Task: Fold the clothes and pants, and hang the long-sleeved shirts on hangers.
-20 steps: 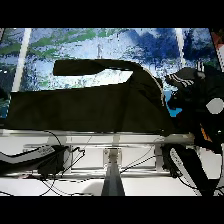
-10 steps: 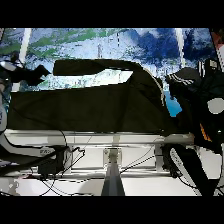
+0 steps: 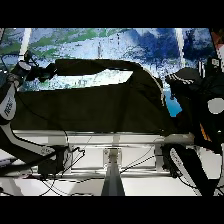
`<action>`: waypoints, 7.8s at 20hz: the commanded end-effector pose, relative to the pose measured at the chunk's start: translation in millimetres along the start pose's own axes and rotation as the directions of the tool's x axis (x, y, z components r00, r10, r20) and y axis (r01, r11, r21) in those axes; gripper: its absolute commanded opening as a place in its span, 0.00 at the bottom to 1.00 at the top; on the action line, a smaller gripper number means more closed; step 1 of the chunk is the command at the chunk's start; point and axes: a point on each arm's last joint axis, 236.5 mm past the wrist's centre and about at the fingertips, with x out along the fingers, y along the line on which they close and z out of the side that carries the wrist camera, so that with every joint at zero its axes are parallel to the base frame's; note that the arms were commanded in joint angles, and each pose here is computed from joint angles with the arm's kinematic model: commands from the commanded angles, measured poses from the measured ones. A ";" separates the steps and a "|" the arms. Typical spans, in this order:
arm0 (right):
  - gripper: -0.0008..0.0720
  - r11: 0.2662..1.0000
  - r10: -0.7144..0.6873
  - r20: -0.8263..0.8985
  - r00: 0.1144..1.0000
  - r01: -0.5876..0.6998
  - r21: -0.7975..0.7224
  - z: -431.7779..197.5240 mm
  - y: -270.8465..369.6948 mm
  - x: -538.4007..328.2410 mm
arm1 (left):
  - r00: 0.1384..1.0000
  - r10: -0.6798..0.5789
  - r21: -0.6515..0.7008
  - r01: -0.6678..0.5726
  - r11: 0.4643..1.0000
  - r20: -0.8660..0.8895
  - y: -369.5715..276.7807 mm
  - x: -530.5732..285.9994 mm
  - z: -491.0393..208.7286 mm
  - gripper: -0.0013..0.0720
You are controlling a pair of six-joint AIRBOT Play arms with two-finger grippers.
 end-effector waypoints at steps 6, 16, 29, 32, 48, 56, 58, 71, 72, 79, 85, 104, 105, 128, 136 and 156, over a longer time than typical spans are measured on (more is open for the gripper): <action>0.77 0.999 -0.045 0.020 0.999 0.046 -0.016 9.1 -14.3 23.4 | 0.889 -0.140 0.255 0.027 0.967 0.435 -99.9 -148.1 166.4 0.04; 0.78 0.988 0.073 -0.032 0.997 -0.068 0.136 10.7 9.4 59.2 | 0.664 -0.004 0.396 -0.441 0.805 0.748 -113.4 -372.9 191.2 0.04; 0.78 0.994 0.108 -0.133 0.985 -0.107 0.013 26.7 18.9 78.0 | 0.766 0.384 0.187 -0.538 0.822 0.516 49.4 -378.5 150.0 0.04; 0.78 0.993 0.118 -0.264 0.957 -0.112 0.039 3.9 16.5 106.5 | 0.803 0.503 0.048 -0.544 0.838 0.320 123.8 -340.3 130.4 0.04; 0.72 0.956 0.243 -0.463 0.853 -0.128 0.265 -36.3 24.9 212.1 | 0.850 0.520 0.055 -0.525 0.849 0.084 163.3 -259.2 104.0 0.04; 0.05 0.944 0.328 -0.316 0.890 -0.302 0.131 31.0 50.9 207.9 | 0.850 0.520 0.055 -0.525 0.849 0.084 163.4 -259.1 104.0 0.04; 0.10 0.964 0.265 -0.330 0.906 -0.254 0.077 34.3 37.2 208.5 | 0.850 0.520 0.055 -0.525 0.849 0.081 164.0 -258.1 103.7 0.04; 0.64 0.896 0.432 -0.526 0.732 -0.283 0.342 -36.5 36.8 213.3 | 0.872 0.489 0.052 -0.487 0.872 -0.017 165.9 -231.3 86.4 0.04; 0.64 0.887 0.457 -0.504 0.733 -0.329 0.325 -32.7 42.0 215.7 | 0.872 0.488 0.053 -0.487 0.872 -0.017 165.7 -231.1 86.4 0.04; 0.06 0.838 0.545 -0.308 0.780 -0.510 0.192 33.5 66.1 218.2 | 0.881 0.472 0.061 -0.471 0.880 -0.017 157.3 -226.6 86.3 0.04; 0.05 0.848 0.530 -0.268 0.805 -0.513 0.136 59.8 63.3 214.9 | 0.884 0.468 0.076 -0.466 0.882 -0.011 150.4 -223.1 88.0 0.04; 0.05 0.992 0.033 0.007 0.999 -0.032 -0.123 180.6 -32.2 181.5 | 0.822 0.476 -0.106 -0.468 0.877 0.313 162.0 -270.6 175.4 0.04; 0.05 0.992 0.030 0.004 1.000 -0.029 -0.121 178.7 -34.0 185.8 | 0.843 0.458 -0.111 -0.446 0.888 0.282 165.7 -251.4 172.3 0.04; 0.84 0.979 -0.015 0.159 0.987 0.047 -0.196 227.5 -32.2 128.8 | 0.888 0.405 0.119 -0.436 0.892 0.218 118.8 -214.1 158.3 0.66; 0.84 0.972 0.023 -0.027 0.999 -0.029 -0.232 188.6 -10.2 74.9 | 0.812 0.540 0.081 -0.537 0.840 -0.223 169.0 -292.8 10.1 0.67; 0.84 0.972 0.029 -0.064 0.998 -0.043 -0.230 179.7 -8.6 74.8 | 0.968 0.241 -0.610 -0.235 0.757 -0.074 283.0 -210.7 -185.0 0.67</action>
